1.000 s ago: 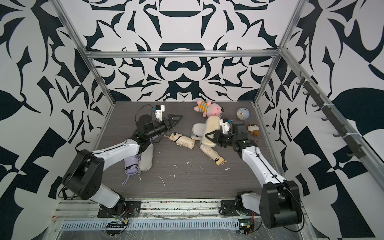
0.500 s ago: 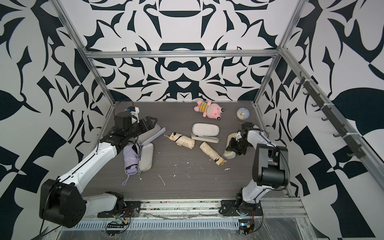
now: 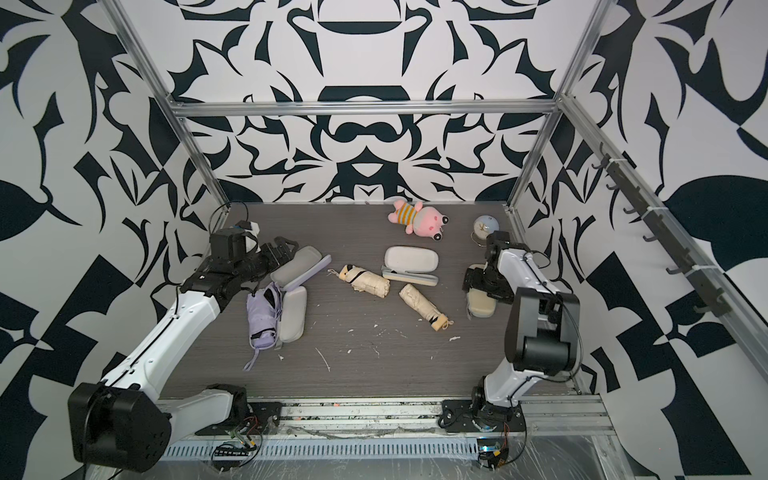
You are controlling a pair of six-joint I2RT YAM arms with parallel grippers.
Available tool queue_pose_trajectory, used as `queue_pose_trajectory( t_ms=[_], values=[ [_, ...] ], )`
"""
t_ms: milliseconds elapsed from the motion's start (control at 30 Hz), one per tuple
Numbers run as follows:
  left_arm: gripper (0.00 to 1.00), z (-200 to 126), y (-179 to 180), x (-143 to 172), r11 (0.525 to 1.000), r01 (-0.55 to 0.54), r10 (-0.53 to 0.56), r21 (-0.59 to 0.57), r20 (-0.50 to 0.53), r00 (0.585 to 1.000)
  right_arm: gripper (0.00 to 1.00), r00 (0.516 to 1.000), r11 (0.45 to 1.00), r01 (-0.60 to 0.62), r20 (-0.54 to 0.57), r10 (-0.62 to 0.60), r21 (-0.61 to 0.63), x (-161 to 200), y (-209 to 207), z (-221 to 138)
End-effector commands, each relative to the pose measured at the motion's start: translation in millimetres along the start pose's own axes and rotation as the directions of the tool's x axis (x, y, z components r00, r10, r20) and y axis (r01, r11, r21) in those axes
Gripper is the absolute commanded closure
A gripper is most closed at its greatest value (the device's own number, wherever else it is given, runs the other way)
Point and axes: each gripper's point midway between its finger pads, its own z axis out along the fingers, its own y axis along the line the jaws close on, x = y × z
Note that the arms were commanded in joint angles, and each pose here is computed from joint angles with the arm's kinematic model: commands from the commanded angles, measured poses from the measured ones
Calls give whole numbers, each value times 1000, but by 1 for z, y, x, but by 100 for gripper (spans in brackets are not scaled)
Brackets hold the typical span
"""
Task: Put umbrellas into zippered umbrella sleeves
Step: Place the umbrella sleeve at the center of the board, then pick up the umbrella sleeve at the center of the board.
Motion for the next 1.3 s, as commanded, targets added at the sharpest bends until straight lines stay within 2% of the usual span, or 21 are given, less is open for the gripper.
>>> queue_pose_trajectory(
  t_ms=[0, 67, 133, 167, 200, 233, 267, 300, 333, 367, 467, 533, 700, 833, 967, 1033, 1133, 1167, 1200, 1267],
  values=[
    [0, -13, 13, -5, 998, 10, -9, -64, 21, 1000, 3, 983, 998, -17, 180, 27, -55, -14, 34, -61],
    [0, -17, 18, -5, 997, 29, -27, -68, 36, 999, 1, 977, 996, 35, 212, -16, -84, -2, 67, -72],
    [0, -20, 20, -3, 998, 30, -28, -58, 39, 999, 1, 966, 995, 81, 252, -66, -53, 14, 92, -78],
    [0, -22, 21, -2, 998, 31, -29, -58, 39, 999, 0, 957, 997, 67, 287, -51, -44, 14, 97, -79],
    [0, -23, 22, 0, 998, 31, -28, -55, 43, 999, 0, 955, 994, -19, 291, 51, -110, 16, 105, -75],
    [0, -23, 23, 3, 998, 33, -31, -52, 40, 999, 1, 969, 962, -102, 195, 154, -251, 27, 121, -66],
    [1, -24, 23, 5, 998, 34, -32, -46, 37, 999, 8, 976, 906, -117, 123, 181, -406, 29, 141, -61],
    [3, -23, 23, 7, 999, 35, -34, -40, 30, 999, 24, 967, 827, -185, 51, 249, -531, 25, 153, -55],
    [5, -22, 22, 10, 999, 40, -39, -32, 22, 999, 41, 939, 765, -291, -19, 343, -574, 23, 153, -47],
    [7, -22, 22, 11, 999, 44, -43, -27, 15, 999, 46, 918, 717, -331, -34, 395, -613, 17, 157, -44],
    [10, -19, 21, 19, 998, 65, -65, -6, -9, 998, 43, 857, 653, -442, -75, 509, -615, 10, 156, -28],
    [12, -17, 20, 23, 997, 78, -77, 7, -17, 997, 35, 820, 629, -493, -79, 567, -601, 6, 151, -18],
    [14, -12, 17, 32, 996, 81, -80, 24, -39, 996, 23, 769, 595, -554, -84, 633, -583, -1, 150, 0],
    [14, -9, 14, 35, 996, 79, -78, 31, -47, 996, 22, 723, 553, -621, -132, 679, -556, 0, 160, 20],
    [14, -12, 10, 31, 997, 72, -71, 39, -34, 997, 28, 680, 517, -672, -166, 714, -530, 5, 173, 32],
    [14, -12, 10, 30, 997, 70, -69, 39, -28, 997, 40, 672, 514, -675, -156, 724, -529, 1, 179, 33],
    [18, -12, 10, 30, 996, 74, -73, 39, -31, 997, 81, 679, 493, -654, -158, 717, -574, -11, 191, 30],
    [19, -12, 10, 30, 996, 76, -75, 37, -33, 997, 91, 682, 485, -641, -151, 716, -594, -17, 192, 24],
    [19, -13, 9, 30, 996, 76, -74, 38, -33, 997, 98, 694, 483, -613, -135, 707, -625, -23, 194, 13],
    [20, -16, 9, 29, 997, 76, -75, 32, -29, 997, 100, 744, 515, -524, -72, 664, -678, -38, 200, -19]
  ],
)
